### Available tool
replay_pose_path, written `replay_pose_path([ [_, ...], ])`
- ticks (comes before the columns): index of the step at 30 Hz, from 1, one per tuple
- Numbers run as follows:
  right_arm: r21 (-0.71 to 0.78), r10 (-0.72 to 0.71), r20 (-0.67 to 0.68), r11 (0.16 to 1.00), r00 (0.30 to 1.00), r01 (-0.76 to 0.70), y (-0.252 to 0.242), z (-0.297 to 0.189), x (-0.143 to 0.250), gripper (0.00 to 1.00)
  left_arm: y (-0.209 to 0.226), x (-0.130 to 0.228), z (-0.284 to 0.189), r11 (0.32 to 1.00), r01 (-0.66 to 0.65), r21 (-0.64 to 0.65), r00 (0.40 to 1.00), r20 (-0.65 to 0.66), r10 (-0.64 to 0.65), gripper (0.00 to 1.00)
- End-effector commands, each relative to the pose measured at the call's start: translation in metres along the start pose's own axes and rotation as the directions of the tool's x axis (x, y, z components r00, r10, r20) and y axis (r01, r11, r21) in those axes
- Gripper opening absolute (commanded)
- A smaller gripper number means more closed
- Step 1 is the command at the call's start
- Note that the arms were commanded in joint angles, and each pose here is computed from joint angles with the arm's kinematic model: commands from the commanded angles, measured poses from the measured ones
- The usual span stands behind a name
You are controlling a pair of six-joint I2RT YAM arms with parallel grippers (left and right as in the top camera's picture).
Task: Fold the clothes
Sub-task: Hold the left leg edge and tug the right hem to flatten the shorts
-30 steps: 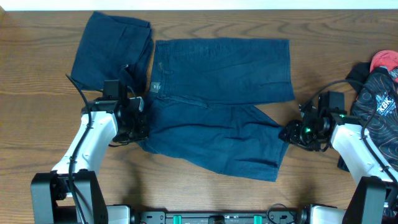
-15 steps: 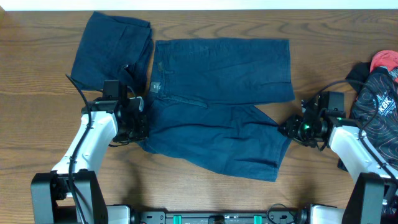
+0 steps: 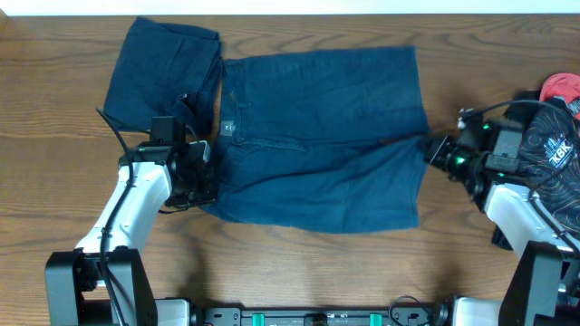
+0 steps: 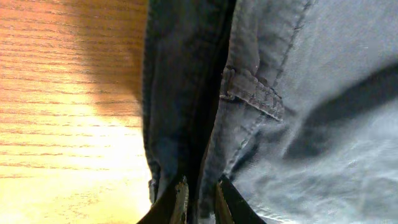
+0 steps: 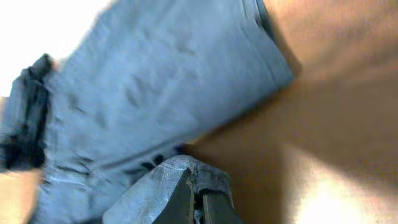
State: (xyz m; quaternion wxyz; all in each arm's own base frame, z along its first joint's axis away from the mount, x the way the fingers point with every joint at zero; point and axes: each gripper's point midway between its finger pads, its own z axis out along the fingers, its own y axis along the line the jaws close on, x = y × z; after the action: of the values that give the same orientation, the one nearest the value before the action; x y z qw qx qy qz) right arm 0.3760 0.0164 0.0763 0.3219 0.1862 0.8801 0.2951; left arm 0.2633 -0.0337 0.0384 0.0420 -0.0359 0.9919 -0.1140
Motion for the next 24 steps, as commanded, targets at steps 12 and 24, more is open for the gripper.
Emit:
replay_pose_path([
  [12,0.17,0.145,-0.295,0.981,0.945,-0.098,-0.036,-0.019,0.077,0.63,-0.001,-0.011,-0.009,1.0,-0.004,0.0,0.999,0.039,0.004,0.17],
  [24,0.369,0.308,-0.547,0.923,0.778,-0.107,-0.052,-0.065,0.157,0.41,-0.001,-0.012,-0.009,1.0,-0.005,0.0,0.999,0.042,0.005,0.17],
])
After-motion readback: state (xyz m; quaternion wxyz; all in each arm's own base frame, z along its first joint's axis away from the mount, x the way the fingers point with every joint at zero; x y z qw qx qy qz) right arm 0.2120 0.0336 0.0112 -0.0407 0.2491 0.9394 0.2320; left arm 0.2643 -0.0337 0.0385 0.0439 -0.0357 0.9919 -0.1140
